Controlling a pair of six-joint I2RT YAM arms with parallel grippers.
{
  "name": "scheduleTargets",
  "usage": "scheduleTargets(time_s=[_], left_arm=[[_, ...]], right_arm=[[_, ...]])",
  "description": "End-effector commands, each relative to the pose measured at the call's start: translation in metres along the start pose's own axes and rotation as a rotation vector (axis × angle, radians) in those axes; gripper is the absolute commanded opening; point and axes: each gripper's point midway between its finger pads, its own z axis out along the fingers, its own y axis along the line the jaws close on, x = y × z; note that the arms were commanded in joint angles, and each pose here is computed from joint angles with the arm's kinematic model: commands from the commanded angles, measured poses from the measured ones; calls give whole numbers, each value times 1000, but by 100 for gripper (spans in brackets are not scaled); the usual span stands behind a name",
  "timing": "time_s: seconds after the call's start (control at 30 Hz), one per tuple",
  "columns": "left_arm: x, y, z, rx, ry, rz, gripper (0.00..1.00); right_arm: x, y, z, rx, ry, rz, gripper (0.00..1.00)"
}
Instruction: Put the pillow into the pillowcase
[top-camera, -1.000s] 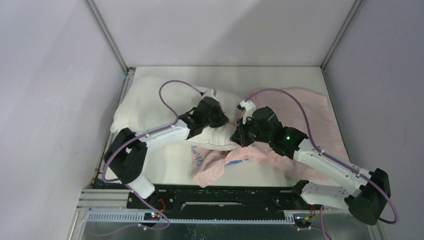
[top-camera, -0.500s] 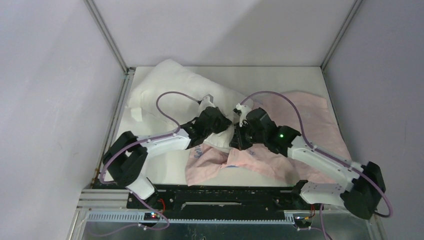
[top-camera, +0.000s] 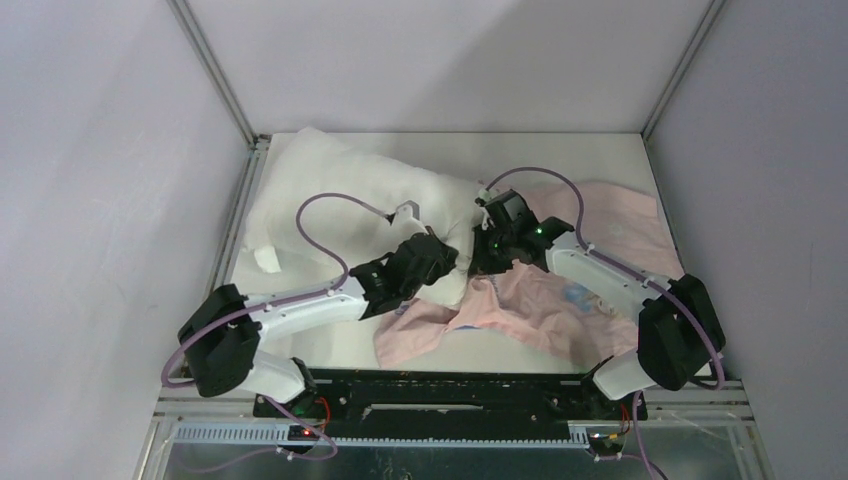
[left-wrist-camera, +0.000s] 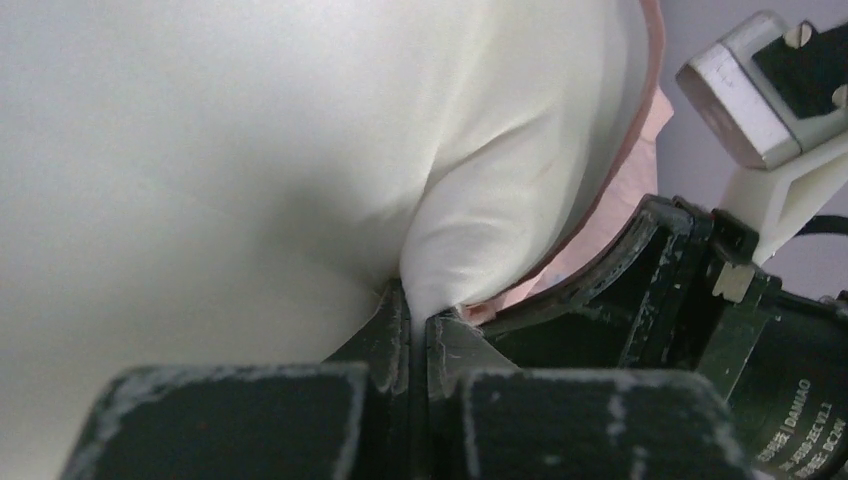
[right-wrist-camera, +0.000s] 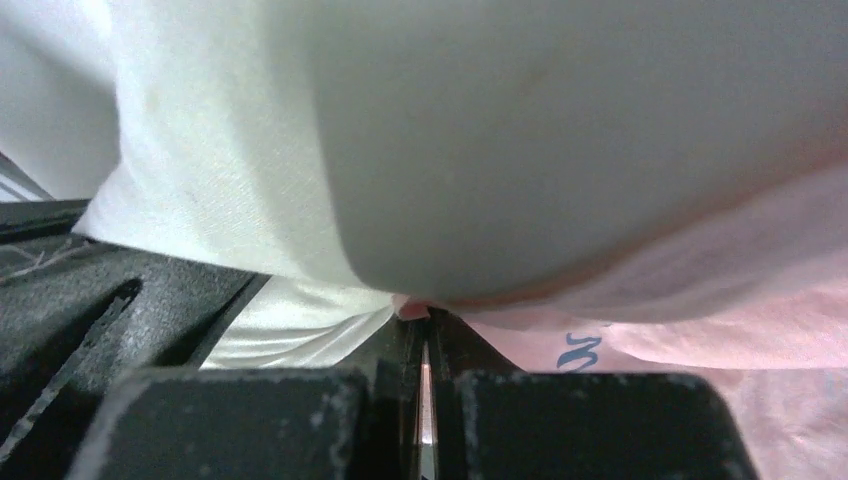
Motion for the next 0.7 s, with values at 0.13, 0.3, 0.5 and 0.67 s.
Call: scheduleTargets(time_s=[0.13,0.3,0.5,0.67], left_arm=[[-19,-35,-26,53,109,316,56],[-59,-25,-59,-17,93,554,92],[-67,45,-58,-217,199,728,100],[-27,59,-26,-158,314,728,96]], right_arm=[[-54,-7,-17,45,-193,-27,0],[-54,-8,-19,48,-199,-23,0],[-56,-8,-14,36,-201,-13,0],[-62,-11,-7,34,-212,-6,0]])
